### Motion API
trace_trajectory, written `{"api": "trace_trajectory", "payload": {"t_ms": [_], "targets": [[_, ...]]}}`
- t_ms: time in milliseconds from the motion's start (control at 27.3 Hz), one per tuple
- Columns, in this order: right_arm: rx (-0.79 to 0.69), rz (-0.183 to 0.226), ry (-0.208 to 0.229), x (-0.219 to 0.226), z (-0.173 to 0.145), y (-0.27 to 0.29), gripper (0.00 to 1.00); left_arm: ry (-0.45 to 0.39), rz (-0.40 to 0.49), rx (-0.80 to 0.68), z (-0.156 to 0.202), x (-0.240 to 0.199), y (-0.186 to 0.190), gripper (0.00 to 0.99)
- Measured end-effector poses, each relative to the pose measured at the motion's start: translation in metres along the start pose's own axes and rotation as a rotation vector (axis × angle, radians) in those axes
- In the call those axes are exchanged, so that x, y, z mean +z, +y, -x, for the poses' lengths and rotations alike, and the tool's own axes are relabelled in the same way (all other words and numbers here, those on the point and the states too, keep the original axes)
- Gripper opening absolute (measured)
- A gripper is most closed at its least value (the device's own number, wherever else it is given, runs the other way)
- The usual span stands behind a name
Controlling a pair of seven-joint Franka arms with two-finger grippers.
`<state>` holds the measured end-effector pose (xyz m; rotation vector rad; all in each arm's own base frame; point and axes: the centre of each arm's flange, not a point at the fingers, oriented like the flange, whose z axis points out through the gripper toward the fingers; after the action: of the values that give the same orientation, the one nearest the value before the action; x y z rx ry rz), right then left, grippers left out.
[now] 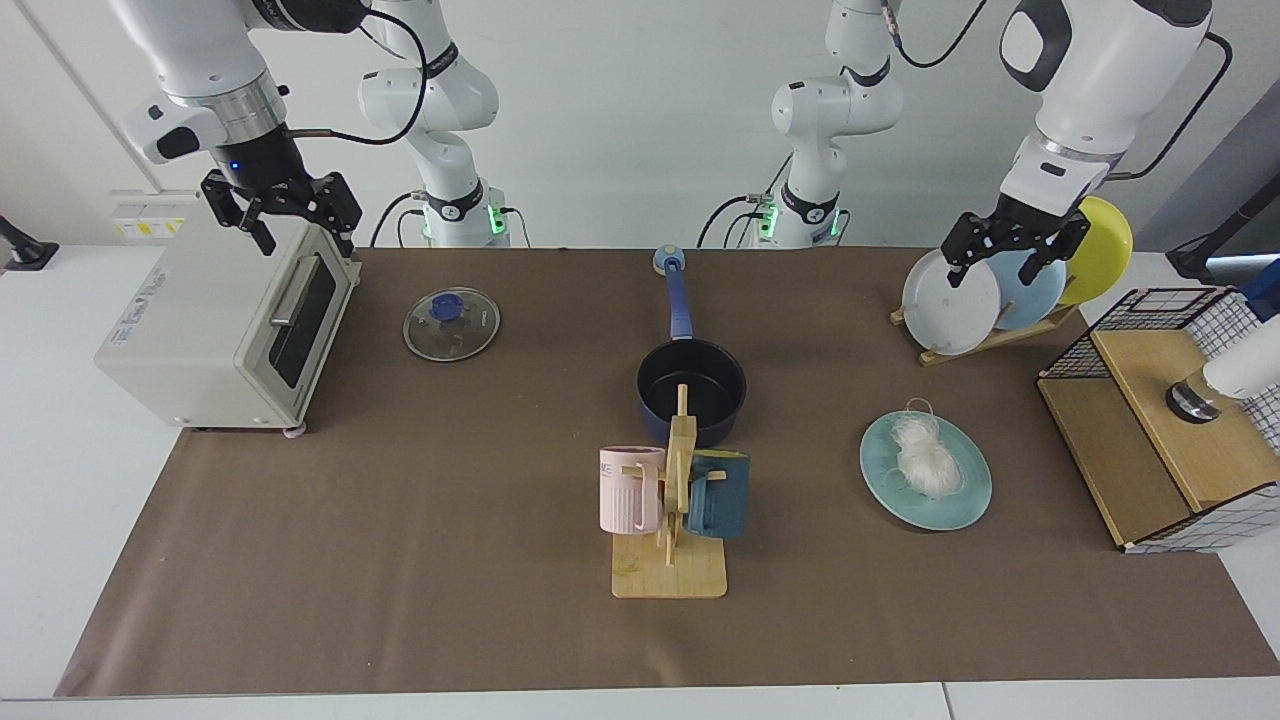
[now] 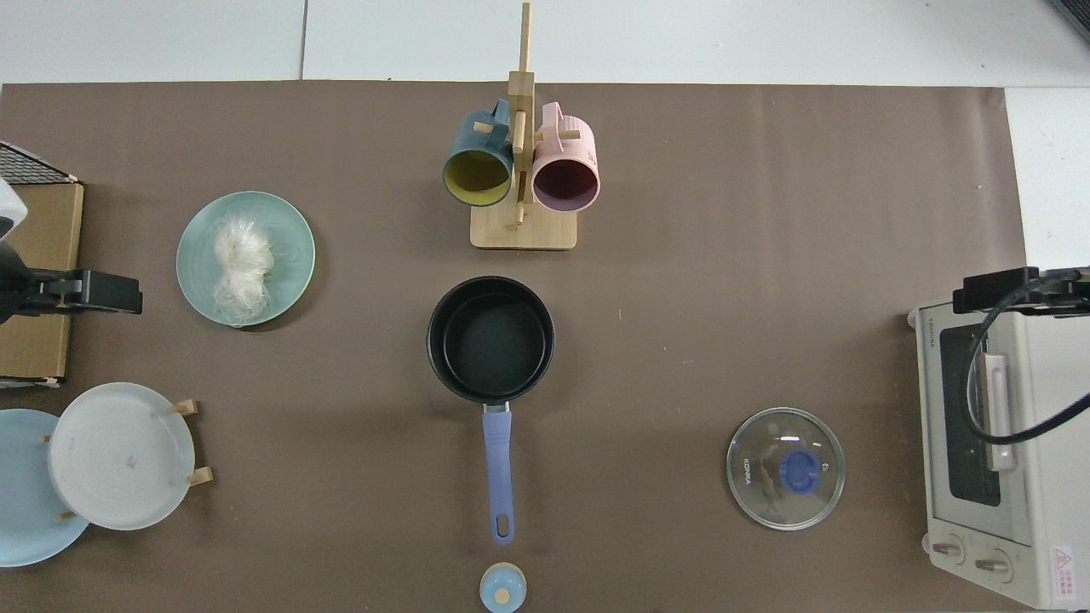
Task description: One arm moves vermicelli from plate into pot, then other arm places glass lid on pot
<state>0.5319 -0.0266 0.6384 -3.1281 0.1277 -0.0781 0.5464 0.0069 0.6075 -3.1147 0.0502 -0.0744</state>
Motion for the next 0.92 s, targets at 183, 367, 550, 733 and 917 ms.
{"api": "trace_trajectory", "payload": {"t_ms": [183,367,550,733,917], "targets": [[0.0,0.0,0.0,0.0,0.0,0.0,1.0,0.0,0.0,0.0,0.0,0.0,0.0,0.991],[-0.001,0.0,0.0,0.0,0.0,-0.001,1.0,0.0,0.0,0.0,0.0,0.0,0.0,0.991],[-0.005,0.0,-0.002,0.001,0.0,-0.003,1.0,0.0,0.0,0.0,0.0,0.0,0.0,0.991],[-0.014,0.001,-0.017,0.008,0.001,-0.008,1.0,0.0,0.0,0.0,0.0,0.0,0.0,0.991],[-0.024,0.002,-0.046,0.022,0.003,-0.013,1.0,0.0,0.0,0.0,0.0,0.0,0.0,0.991]]}}
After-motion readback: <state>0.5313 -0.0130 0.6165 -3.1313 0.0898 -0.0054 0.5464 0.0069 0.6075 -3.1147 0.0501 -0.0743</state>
